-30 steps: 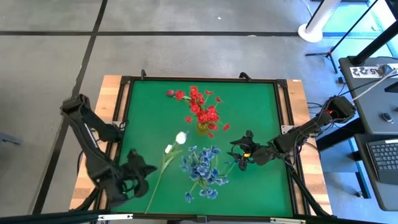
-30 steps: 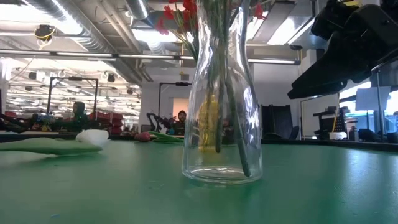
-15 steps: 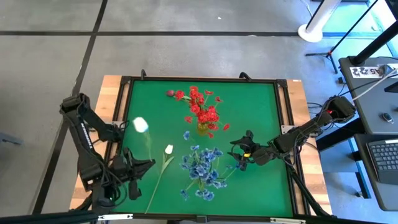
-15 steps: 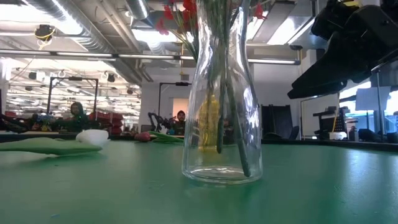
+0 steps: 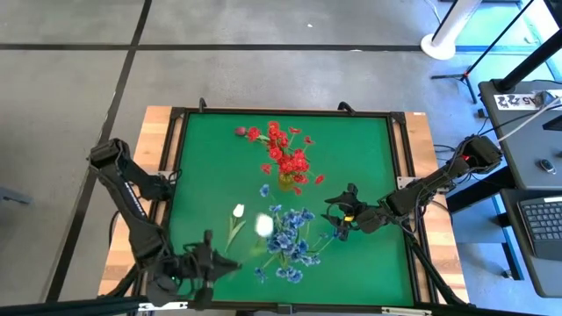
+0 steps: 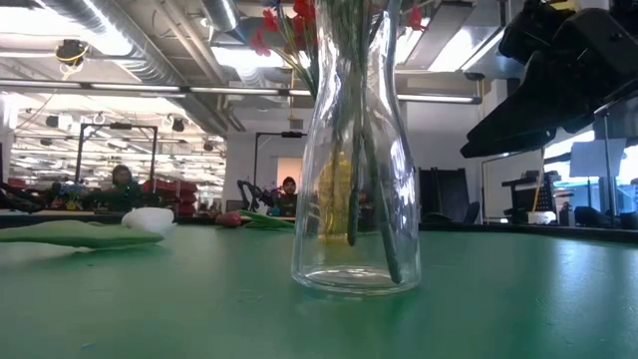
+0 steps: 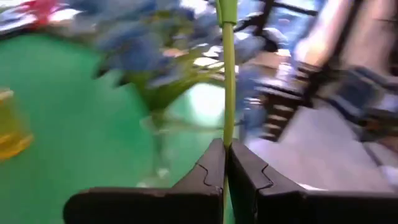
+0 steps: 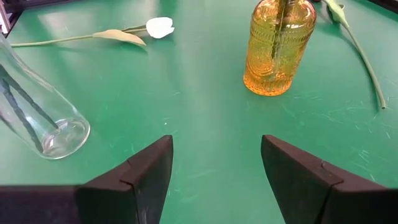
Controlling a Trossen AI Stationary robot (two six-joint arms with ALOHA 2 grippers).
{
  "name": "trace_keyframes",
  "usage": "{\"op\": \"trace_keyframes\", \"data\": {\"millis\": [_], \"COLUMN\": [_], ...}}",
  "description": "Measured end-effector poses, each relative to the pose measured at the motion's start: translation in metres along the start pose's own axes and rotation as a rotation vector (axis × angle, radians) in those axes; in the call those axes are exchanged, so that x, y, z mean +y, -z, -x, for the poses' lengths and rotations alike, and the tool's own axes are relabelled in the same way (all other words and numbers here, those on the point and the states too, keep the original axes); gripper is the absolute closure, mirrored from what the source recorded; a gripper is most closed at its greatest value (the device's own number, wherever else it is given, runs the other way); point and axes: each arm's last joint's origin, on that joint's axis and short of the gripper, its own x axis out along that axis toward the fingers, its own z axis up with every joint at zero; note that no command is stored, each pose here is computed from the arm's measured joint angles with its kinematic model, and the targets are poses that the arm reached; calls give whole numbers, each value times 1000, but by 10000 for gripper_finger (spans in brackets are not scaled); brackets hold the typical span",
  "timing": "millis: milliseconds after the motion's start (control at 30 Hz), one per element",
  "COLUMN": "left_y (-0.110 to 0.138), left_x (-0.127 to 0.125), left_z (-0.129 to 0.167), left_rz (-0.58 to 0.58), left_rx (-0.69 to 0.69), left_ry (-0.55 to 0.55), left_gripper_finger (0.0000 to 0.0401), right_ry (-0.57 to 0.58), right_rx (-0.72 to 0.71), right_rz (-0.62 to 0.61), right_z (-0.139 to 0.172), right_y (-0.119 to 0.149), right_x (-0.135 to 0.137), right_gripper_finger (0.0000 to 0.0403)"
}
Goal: Sort flowers into vase by color
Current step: Put the bottom white flower into the transparent vase
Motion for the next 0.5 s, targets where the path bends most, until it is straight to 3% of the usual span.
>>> {"op": "trace_keyframes", "data": {"millis": [267,400,500], "left_y": [-42,-51,-55], "left_x": [-21,-17,-11], "left_z": [4,-2,-17], "left_rz": [-193,-288,-298], "left_rx": [-273,-324,-329], "left_ry": [157,128,134], "left_gripper_finger": [401,401,401], "right_ry": [-1,-2,-2], "right_rx": [1,0,0], "right_rz": [-1,-1,-1], "right_z": [0,0,0], "right_y": [0,0,0], "right_x": [0,0,0], "right_gripper_finger": [160,160,160]}}
